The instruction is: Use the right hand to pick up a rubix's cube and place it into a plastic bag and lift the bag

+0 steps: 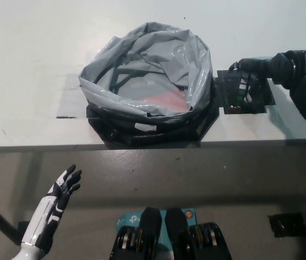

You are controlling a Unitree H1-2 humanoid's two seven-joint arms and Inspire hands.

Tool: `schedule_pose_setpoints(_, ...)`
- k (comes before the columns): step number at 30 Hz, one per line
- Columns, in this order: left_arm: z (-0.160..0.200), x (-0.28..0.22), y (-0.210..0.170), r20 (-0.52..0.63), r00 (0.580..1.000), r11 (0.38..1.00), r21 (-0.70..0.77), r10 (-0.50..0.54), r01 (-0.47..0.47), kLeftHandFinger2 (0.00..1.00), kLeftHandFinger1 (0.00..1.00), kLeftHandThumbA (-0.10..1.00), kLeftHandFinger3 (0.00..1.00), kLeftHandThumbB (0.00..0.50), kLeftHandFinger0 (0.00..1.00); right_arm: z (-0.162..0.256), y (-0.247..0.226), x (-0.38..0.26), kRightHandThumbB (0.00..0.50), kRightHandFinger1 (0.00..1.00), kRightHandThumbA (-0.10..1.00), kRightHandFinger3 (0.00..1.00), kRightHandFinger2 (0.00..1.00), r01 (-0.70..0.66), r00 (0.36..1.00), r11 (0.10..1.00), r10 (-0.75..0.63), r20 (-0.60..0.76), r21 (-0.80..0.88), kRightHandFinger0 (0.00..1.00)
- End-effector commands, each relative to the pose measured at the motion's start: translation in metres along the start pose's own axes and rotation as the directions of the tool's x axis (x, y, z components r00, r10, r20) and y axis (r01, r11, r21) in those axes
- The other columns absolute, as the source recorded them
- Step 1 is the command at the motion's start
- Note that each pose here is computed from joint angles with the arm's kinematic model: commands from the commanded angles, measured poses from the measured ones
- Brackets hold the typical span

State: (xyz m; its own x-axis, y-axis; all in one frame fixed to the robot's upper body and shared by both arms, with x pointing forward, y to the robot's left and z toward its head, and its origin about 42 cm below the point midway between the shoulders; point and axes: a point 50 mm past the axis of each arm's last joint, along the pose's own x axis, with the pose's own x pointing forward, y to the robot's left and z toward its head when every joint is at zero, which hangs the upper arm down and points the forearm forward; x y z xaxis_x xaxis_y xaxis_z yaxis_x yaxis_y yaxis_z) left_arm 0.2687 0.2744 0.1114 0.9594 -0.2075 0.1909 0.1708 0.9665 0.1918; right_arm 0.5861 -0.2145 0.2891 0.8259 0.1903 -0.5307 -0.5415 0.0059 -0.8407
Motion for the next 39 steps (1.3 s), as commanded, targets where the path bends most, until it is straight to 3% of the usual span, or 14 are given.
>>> schedule_pose_setpoints(1,0.013,0.008,0.007,0.061,0.998,0.999,0.029,-0.019,0.017,1.0,1.0,0.95,1.0,0.312,1.0,-0.002,-0.014,-0.003,0.465,0.84,0.44,0.86,0.85,0.061,0.997,0.997,-0.064,-0.051,-0.047,0.76)
schedule_pose_setpoints(4,0.013,0.008,0.007,0.059,0.998,1.0,0.024,-0.019,0.018,1.0,1.0,0.95,1.0,0.315,1.0,-0.006,-0.011,-0.003,0.464,0.88,0.41,0.89,0.85,0.04,0.997,0.998,-0.044,-0.068,-0.05,0.77)
schedule_pose_setpoints(7,0.014,0.008,0.007,0.056,0.998,1.0,0.018,-0.022,0.021,1.0,1.0,0.95,1.0,0.317,1.0,-0.01,-0.01,-0.004,0.463,0.97,0.41,1.0,0.95,0.034,0.997,0.998,-0.038,-0.074,-0.045,0.94)
schedule_pose_setpoints(11,0.014,0.009,0.008,0.053,0.998,1.0,0.016,-0.025,0.024,1.0,1.0,0.97,1.0,0.333,1.0,-0.016,-0.007,-0.004,0.452,0.94,0.42,1.0,0.92,0.029,0.996,0.999,-0.032,-0.079,-0.036,0.92)
schedule_pose_setpoints(14,0.014,0.009,0.008,0.053,0.998,1.0,0.014,-0.024,0.024,1.0,1.0,0.97,1.0,0.336,1.0,-0.018,-0.005,-0.004,0.446,0.74,0.41,0.85,0.73,0.033,0.996,0.999,-0.036,-0.079,-0.035,0.73)
schedule_pose_setpoints(19,0.013,0.01,0.009,0.055,0.998,1.0,0.021,-0.023,0.022,1.0,1.0,0.98,1.0,0.337,1.0,-0.021,-0.009,-0.005,0.371,1.0,0.27,0.98,1.0,0.053,0.995,0.998,-0.055,-0.084,-0.026,1.0)
schedule_pose_setpoints(23,0.015,0.012,0.011,0.055,0.998,0.999,0.034,-0.021,0.02,1.0,1.0,1.0,1.0,0.333,1.0,-0.022,-0.015,-0.008,0.335,0.8,0.19,0.83,0.84,0.083,0.993,0.996,-0.085,-0.087,-0.031,0.74)
schedule_pose_setpoints(25,0.015,0.011,0.01,0.057,0.998,0.999,0.027,-0.02,0.018,1.0,1.0,1.0,1.0,0.33,1.0,-0.026,-0.014,-0.008,0.303,0.7,-0.07,0.52,0.69,0.119,0.989,0.993,-0.12,-0.085,-0.017,0.62)
schedule_pose_setpoints(26,0.015,0.011,0.01,0.057,0.998,1.0,0.023,-0.017,0.016,1.0,1.0,1.0,1.0,0.33,1.0,-0.028,-0.014,-0.009,0.274,0.57,-0.1,0.47,0.6,0.139,0.987,0.99,-0.139,-0.077,-0.005,0.45)
schedule_pose_setpoints(27,0.015,0.011,0.01,0.056,0.998,1.0,0.023,-0.016,0.015,1.0,1.0,1.0,1.0,0.33,1.0,-0.029,-0.015,-0.009,0.274,0.57,-0.1,0.47,0.6,0.145,0.987,0.99,-0.144,-0.074,-0.002,0.45)
schedule_pose_setpoints(29,0.014,0.011,0.01,0.056,0.998,1.0,0.024,-0.016,0.014,1.0,1.0,1.0,1.0,0.331,1.0,-0.032,-0.015,-0.01,0.186,0.22,-0.1,0.58,0.45,0.191,0.981,0.981,-0.189,-0.054,0.034,0.01)
schedule_pose_setpoints(30,0.014,0.011,0.01,0.055,0.998,1.0,0.025,-0.015,0.014,1.0,1.0,1.0,1.0,0.331,1.0,-0.033,-0.016,-0.011,0.186,0.22,-0.1,0.58,0.45,0.204,0.978,0.978,-0.202,-0.048,0.041,0.01)
schedule_pose_setpoints(34,0.014,0.011,0.011,0.056,0.998,1.0,0.024,-0.01,0.009,1.0,1.0,1.0,1.0,0.319,1.0,-0.039,-0.023,-0.015,0.152,0.45,-0.1,0.74,0.88,0.272,0.962,0.956,-0.271,-0.025,0.108,0.01)
schedule_pose_setpoints(39,0.014,0.009,0.012,0.057,0.998,0.999,0.031,-0.006,0.004,1.0,1.0,1.0,1.0,0.317,1.0,-0.044,-0.034,-0.021,0.16,0.65,-0.1,0.89,0.95,0.347,0.936,0.917,-0.353,-0.006,0.198,0.05)
